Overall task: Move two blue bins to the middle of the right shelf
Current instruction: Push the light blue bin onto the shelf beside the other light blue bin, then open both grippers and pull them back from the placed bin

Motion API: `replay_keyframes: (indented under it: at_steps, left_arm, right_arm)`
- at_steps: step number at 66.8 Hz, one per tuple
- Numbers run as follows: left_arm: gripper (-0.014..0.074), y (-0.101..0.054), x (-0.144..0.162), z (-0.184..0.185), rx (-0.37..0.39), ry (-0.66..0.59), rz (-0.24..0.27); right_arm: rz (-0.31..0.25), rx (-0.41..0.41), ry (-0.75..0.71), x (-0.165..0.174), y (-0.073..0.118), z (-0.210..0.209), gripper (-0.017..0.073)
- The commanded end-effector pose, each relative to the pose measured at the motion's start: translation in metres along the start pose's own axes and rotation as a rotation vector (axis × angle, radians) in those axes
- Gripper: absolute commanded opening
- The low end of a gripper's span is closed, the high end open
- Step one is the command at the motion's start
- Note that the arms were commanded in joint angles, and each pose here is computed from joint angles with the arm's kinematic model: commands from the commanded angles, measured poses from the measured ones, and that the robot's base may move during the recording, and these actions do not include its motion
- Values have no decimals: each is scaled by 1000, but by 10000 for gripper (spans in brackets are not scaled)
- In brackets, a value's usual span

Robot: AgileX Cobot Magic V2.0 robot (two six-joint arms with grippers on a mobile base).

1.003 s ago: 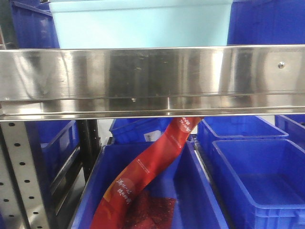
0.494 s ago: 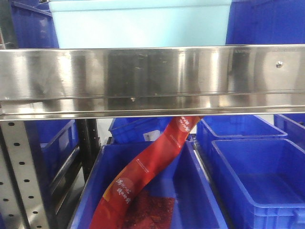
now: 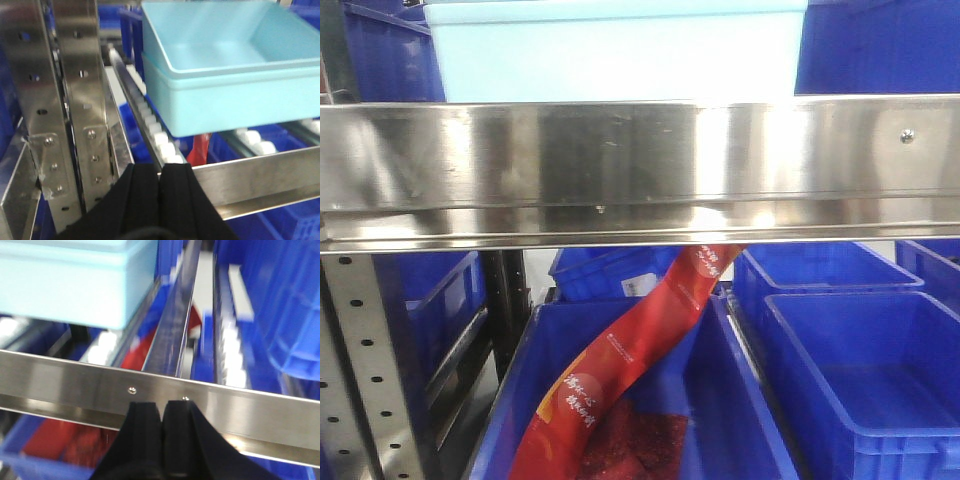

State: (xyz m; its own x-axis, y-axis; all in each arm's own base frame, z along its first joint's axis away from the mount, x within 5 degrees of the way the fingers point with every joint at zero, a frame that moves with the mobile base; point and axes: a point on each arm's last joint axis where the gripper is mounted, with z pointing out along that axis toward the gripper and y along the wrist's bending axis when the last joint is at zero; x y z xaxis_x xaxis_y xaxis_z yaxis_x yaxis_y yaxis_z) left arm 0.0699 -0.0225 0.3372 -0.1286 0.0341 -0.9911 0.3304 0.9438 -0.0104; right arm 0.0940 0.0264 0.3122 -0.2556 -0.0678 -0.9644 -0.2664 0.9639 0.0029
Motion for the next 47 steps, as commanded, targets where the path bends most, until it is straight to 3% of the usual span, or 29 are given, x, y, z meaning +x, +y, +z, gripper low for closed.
replay_keyframes:
  at_steps: [1,17,47]
  left_arm:
    - [-111,1,0,-13,11,-86,-6]
    - [-111,3,0,-31,4,-163,-2]
    - [-111,3,0,-31,4,-163,-1]
  right_arm:
    - [-11,5,-139,6,-1,-23,-162]
    - [-3,5,-406,15,-3,-77,-162]
    - [-3,5,-422,15,-3,-80,-162]
